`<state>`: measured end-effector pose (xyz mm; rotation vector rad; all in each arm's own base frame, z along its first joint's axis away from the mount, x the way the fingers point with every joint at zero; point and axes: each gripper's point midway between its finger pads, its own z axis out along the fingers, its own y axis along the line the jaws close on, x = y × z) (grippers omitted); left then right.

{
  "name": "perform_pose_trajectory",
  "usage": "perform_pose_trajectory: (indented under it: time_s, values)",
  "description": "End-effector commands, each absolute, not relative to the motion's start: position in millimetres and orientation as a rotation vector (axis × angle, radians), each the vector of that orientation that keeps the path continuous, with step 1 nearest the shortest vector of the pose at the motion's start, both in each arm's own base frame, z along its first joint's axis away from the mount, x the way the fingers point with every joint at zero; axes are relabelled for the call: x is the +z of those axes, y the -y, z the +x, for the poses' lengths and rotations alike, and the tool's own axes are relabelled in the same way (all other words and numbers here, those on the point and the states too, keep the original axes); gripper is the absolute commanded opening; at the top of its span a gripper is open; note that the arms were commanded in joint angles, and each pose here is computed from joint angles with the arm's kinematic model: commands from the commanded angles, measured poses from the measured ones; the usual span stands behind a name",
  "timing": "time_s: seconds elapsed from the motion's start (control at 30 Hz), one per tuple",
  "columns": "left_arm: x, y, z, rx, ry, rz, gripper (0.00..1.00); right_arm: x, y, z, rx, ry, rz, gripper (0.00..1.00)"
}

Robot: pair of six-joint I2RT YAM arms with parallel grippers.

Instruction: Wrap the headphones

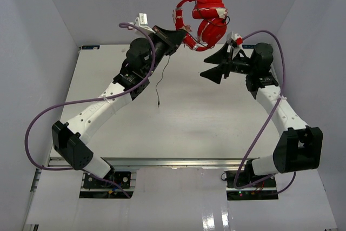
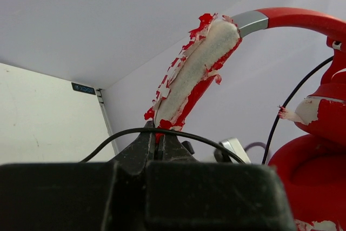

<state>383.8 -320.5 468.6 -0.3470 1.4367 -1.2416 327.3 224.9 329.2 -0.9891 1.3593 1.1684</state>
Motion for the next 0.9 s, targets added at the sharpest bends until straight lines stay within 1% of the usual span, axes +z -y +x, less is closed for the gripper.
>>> perform_pose_trajectory:
  time_s: [0.0, 0.03, 0.13, 0.3, 0.4, 0.47, 0.7, 0.77, 0.87]
  values:
    - [522, 312, 360, -1.306, -1.356, -0.292, 0.00, 308, -227, 339, 0.792, -1.326, -1.095, 0.89]
    - [519, 313, 358, -1.313, -1.373, -0.291, 0.00, 301, -234, 336, 0.819, -1.316, -1.093, 0.93]
    - [510, 318, 354, -1.331, -1.427, -0.281, 0.00, 293, -249, 332, 0.896, -1.293, -1.075, 0.97]
    - [498, 325, 341, -1.374, -1.532, -0.248, 0.00, 282, -262, 323, 1.048, -1.273, -1.076, 0.98]
    - [496, 333, 323, -1.438, -1.584, -0.180, 0.00, 281, -266, 311, 1.157, -1.232, -1.070, 0.98]
    - [491, 338, 311, -1.487, -1.622, -0.138, 0.00, 285, -268, 312, 1.179, -1.212, -1.052, 0.98]
    - [481, 343, 290, -1.599, -1.682, -0.124, 0.00, 309, -276, 364, 1.126, -1.214, -0.934, 0.98]
    - [483, 345, 286, -1.634, -1.685, -0.111, 0.00, 321, -281, 387, 1.086, -1.194, -0.916, 0.98]
    - [488, 349, 283, -1.664, -1.689, -0.099, 0.00, 324, -282, 413, 0.984, -1.182, -0.943, 0.98]
